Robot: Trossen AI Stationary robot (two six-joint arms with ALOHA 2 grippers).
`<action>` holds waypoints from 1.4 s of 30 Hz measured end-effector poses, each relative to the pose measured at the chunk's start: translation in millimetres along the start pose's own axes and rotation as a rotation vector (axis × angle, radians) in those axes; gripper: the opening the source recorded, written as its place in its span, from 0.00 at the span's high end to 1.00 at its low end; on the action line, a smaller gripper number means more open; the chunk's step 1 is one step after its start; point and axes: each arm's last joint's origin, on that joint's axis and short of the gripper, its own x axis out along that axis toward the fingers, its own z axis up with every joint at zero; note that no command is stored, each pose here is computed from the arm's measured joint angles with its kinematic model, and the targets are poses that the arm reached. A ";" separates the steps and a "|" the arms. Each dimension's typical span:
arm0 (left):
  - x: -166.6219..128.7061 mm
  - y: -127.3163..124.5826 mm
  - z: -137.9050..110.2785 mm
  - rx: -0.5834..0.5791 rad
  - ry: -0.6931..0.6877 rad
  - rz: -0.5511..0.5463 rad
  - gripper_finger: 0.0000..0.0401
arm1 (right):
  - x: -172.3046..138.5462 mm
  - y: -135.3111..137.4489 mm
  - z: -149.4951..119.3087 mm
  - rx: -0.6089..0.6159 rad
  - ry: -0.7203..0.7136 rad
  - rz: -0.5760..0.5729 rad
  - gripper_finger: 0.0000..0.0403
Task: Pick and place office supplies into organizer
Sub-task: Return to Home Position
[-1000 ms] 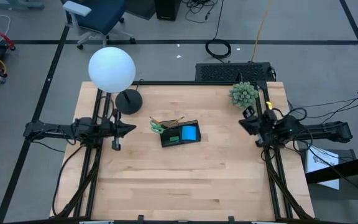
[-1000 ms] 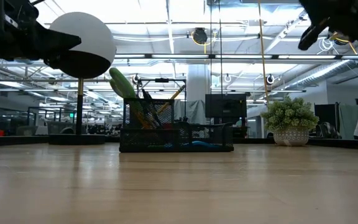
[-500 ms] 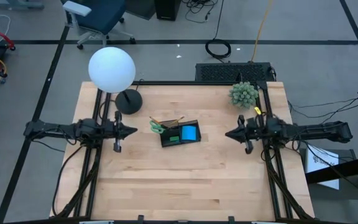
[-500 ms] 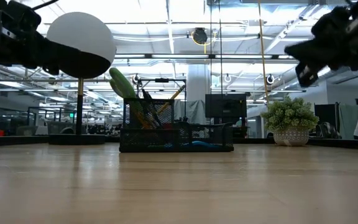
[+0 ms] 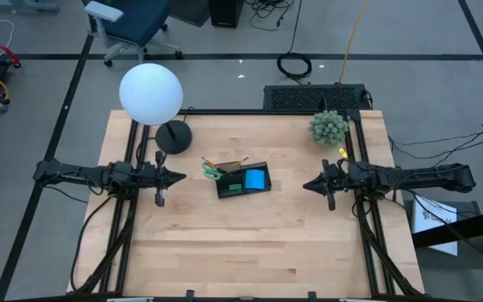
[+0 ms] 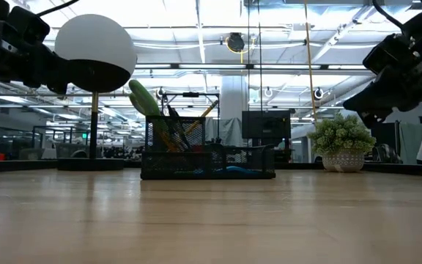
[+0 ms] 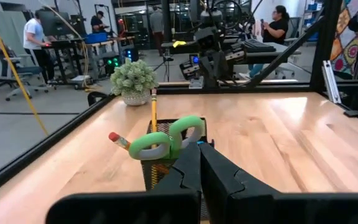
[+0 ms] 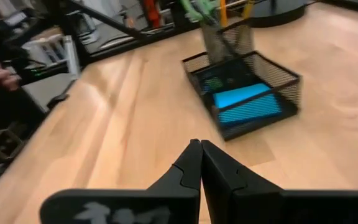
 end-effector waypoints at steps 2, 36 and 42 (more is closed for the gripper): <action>0.0 -0.1 -0.1 -0.001 0.001 -0.001 1.00 | 0.0 -1.3 -0.6 -0.006 -0.001 -0.038 1.00; 0.1 0.0 2.4 -0.018 -0.029 0.000 0.95 | 0.2 -2.1 0.2 -0.032 -0.015 -0.069 1.00; 0.1 0.0 2.4 -0.018 -0.030 0.000 0.95 | 0.2 -2.1 0.2 -0.032 -0.016 -0.069 1.00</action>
